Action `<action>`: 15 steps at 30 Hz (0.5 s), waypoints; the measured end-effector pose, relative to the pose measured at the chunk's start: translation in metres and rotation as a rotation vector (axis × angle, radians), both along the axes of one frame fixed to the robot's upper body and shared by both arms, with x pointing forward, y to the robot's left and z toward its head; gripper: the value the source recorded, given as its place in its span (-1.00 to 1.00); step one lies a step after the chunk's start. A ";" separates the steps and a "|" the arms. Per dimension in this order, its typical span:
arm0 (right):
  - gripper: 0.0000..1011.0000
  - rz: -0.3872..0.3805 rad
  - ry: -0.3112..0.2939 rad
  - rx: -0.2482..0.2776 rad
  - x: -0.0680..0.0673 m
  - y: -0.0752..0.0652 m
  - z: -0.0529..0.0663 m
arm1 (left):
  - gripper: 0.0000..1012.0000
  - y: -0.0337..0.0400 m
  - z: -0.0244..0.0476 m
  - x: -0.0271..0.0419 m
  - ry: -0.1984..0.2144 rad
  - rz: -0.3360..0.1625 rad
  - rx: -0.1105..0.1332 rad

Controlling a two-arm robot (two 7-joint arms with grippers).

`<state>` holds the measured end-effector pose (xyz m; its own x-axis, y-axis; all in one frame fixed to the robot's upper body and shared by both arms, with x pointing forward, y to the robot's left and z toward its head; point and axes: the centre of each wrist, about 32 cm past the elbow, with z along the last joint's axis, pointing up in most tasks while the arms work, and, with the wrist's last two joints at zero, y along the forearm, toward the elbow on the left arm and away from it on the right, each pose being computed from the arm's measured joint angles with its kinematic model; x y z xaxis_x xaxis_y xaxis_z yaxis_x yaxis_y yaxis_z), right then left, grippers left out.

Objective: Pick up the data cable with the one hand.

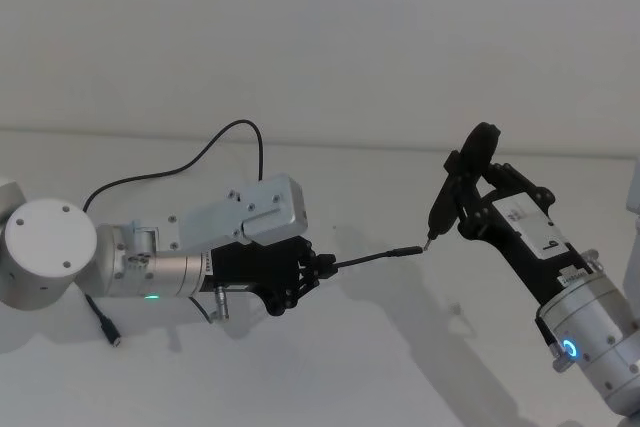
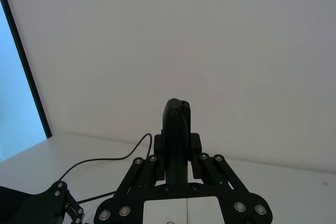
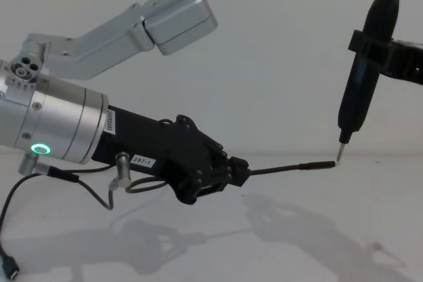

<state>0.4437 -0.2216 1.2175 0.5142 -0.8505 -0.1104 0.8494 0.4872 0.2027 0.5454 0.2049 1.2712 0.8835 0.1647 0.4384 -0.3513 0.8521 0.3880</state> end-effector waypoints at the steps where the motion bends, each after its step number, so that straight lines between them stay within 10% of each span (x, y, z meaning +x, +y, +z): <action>1: -0.47 0.001 0.001 0.000 0.000 0.000 0.000 | -0.91 0.0000 0.0000 0.0000 0.000 0.000 0.000; 15: -0.47 0.001 0.011 -0.003 0.001 0.002 -0.002 | -0.91 -0.0003 0.0001 0.0000 0.000 0.000 0.000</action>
